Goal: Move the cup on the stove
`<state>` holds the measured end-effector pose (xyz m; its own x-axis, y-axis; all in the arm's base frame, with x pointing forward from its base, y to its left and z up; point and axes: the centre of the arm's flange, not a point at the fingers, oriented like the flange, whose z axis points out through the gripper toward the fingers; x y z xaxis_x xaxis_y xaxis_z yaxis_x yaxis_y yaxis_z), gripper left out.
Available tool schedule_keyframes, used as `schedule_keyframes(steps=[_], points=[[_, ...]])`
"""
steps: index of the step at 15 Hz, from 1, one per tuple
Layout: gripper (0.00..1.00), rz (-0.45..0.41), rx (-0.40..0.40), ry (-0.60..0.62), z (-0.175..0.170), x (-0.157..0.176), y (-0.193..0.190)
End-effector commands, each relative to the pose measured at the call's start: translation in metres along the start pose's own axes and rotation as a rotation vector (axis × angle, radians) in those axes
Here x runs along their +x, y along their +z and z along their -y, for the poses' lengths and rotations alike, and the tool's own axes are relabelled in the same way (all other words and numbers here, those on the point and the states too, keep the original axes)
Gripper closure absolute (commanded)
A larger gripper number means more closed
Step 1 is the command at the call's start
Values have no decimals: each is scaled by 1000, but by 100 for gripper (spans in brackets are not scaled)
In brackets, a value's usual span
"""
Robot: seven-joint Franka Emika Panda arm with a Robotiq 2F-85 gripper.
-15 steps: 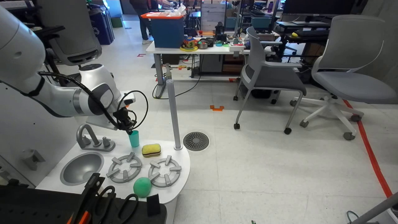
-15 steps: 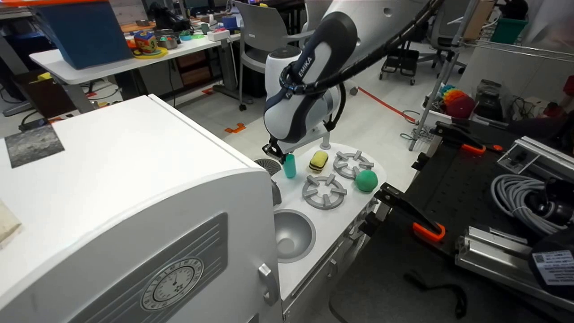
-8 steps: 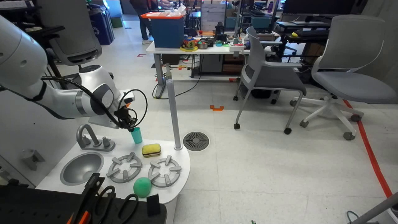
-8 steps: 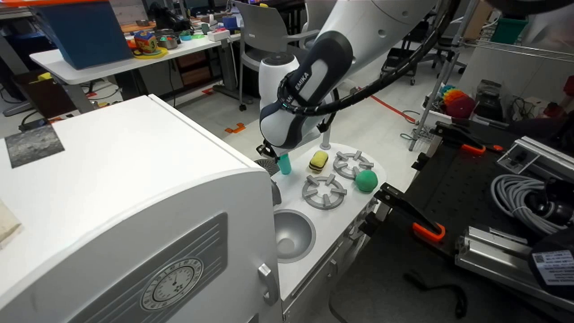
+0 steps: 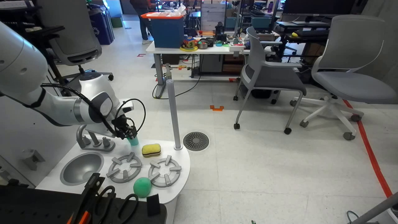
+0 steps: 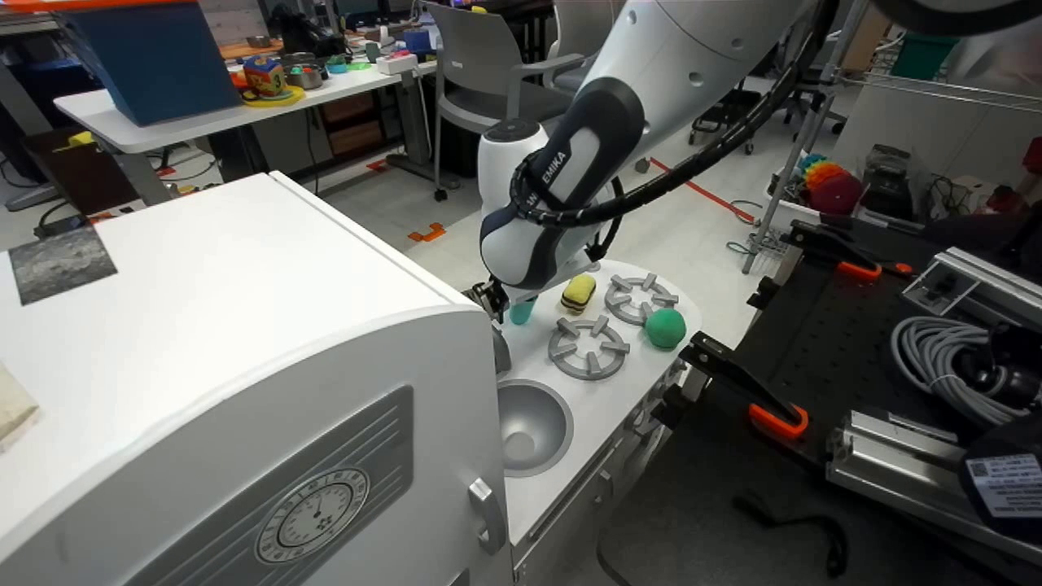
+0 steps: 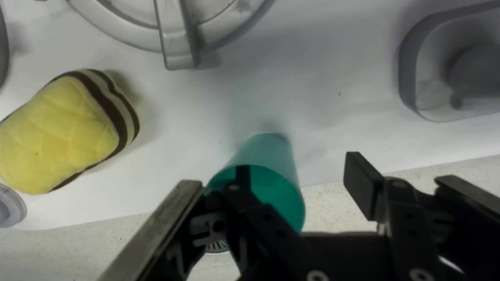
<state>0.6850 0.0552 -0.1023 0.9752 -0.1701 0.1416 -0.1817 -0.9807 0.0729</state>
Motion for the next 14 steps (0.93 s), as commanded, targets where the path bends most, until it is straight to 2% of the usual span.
schedule_keyframes(steps=[1, 2, 7, 9, 11, 12, 14], points=[[3, 36, 25, 43, 3, -11, -18], [0, 45, 33, 56, 5, -12, -26], [0, 70, 49, 131, 10, -12, -62], [0, 104, 44, 163, 8, -22, -83], [0, 130, 86, 180, -2, -42, -119], [0, 87, 53, 148, 11, -9, -66], [0, 88, 57, 150, 12, -9, -75]])
